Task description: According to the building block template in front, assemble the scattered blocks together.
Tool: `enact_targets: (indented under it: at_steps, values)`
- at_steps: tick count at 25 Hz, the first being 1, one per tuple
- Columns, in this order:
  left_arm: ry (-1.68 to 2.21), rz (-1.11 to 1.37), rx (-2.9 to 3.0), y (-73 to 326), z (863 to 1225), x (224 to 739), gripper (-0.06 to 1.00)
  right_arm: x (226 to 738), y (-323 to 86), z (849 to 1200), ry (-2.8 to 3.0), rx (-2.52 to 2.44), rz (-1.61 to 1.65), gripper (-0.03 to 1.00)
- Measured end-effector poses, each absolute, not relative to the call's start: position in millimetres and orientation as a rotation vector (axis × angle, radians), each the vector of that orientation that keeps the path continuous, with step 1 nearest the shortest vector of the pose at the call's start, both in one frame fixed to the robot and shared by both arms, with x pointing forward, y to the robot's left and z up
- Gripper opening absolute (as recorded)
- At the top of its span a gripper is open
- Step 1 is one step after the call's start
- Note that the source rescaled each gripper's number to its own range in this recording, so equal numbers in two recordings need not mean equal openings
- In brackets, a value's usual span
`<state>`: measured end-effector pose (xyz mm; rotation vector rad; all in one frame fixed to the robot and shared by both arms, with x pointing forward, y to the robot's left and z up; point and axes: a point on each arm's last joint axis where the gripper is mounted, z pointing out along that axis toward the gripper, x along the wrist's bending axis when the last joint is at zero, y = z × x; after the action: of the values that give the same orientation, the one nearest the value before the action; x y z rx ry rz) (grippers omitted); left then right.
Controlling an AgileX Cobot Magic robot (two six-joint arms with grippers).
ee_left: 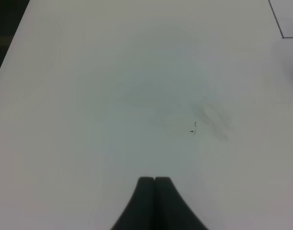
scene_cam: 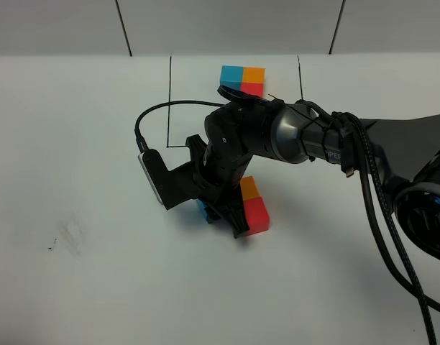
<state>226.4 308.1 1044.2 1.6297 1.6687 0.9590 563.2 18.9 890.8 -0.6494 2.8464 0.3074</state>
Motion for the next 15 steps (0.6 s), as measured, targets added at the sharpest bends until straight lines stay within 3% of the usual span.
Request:
enact_targets:
  at_steps: [15]
  values:
    - [1.669,0.959,1.63,308.1,1044.2,226.4,0.0,571.0,12.8,884.8,2.896,-0.561,0.308,0.45]
